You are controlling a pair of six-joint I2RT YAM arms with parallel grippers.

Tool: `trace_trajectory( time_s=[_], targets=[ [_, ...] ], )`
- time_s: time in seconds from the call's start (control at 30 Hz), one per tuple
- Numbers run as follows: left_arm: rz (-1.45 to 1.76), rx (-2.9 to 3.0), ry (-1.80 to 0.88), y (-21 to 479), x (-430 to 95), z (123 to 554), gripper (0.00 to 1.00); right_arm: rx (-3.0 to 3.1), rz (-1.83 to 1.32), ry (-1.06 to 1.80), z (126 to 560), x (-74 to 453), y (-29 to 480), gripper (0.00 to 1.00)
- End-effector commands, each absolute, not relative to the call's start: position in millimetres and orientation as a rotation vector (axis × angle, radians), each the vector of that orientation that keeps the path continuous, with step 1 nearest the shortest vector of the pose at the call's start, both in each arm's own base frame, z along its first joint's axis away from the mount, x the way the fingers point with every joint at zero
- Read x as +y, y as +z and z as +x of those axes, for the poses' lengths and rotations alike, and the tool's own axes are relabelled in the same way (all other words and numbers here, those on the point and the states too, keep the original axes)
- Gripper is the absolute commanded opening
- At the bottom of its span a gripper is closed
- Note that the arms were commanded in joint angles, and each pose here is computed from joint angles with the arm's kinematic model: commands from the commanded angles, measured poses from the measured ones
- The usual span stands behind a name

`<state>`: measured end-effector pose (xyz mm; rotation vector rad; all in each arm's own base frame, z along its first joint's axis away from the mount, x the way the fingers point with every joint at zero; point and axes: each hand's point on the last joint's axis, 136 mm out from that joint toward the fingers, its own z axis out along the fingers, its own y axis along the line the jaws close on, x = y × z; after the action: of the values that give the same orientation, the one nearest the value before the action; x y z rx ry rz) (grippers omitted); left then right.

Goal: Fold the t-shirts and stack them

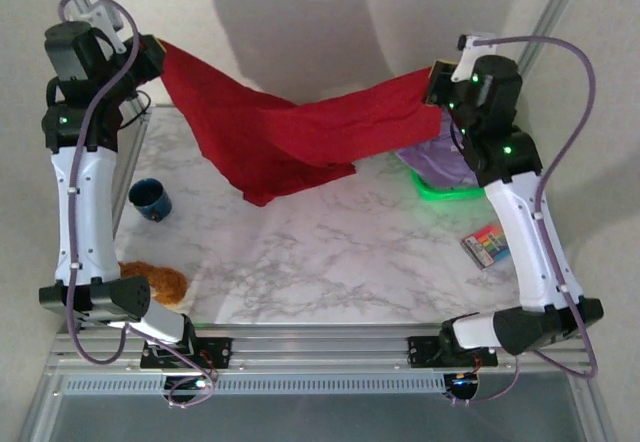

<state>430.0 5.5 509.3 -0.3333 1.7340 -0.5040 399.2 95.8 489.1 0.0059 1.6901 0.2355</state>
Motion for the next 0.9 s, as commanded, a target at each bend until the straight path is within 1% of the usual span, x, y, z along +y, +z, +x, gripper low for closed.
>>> trace_trajectory(
  time_s=[0.0,0.17,0.27,0.43,0.53,0.7,0.87],
  targets=[
    [-0.342,1.691,-0.444,531.4,16.3,417.5,0.0,1.582,0.026,0.176,371.5,79.0,527.6,0.0],
    [-0.345,1.541,-0.516,583.4,15.1,399.1,0.0,1.514,0.041,0.204,337.4,69.1,558.3,0.0],
    [-0.345,1.476,-0.516,611.7,16.9,385.5,0.0,1.5,0.037,0.24,323.7,69.0,568.1,0.0],
    [-0.39,1.307,-0.411,648.0,33.5,338.3,0.0,1.459,0.046,0.258,299.6,62.2,578.6,0.0],
    [-0.407,1.27,-0.361,657.2,40.1,324.4,0.0,1.405,0.075,0.26,285.4,53.7,588.8,0.0],
    [-0.381,1.271,-0.332,663.1,36.6,302.6,0.0,1.381,0.072,0.33,265.4,55.0,597.7,0.0],
    [-0.424,1.245,-0.235,662.6,50.3,288.1,0.0,1.387,0.08,0.359,264.8,57.0,592.3,0.0]
  ],
)
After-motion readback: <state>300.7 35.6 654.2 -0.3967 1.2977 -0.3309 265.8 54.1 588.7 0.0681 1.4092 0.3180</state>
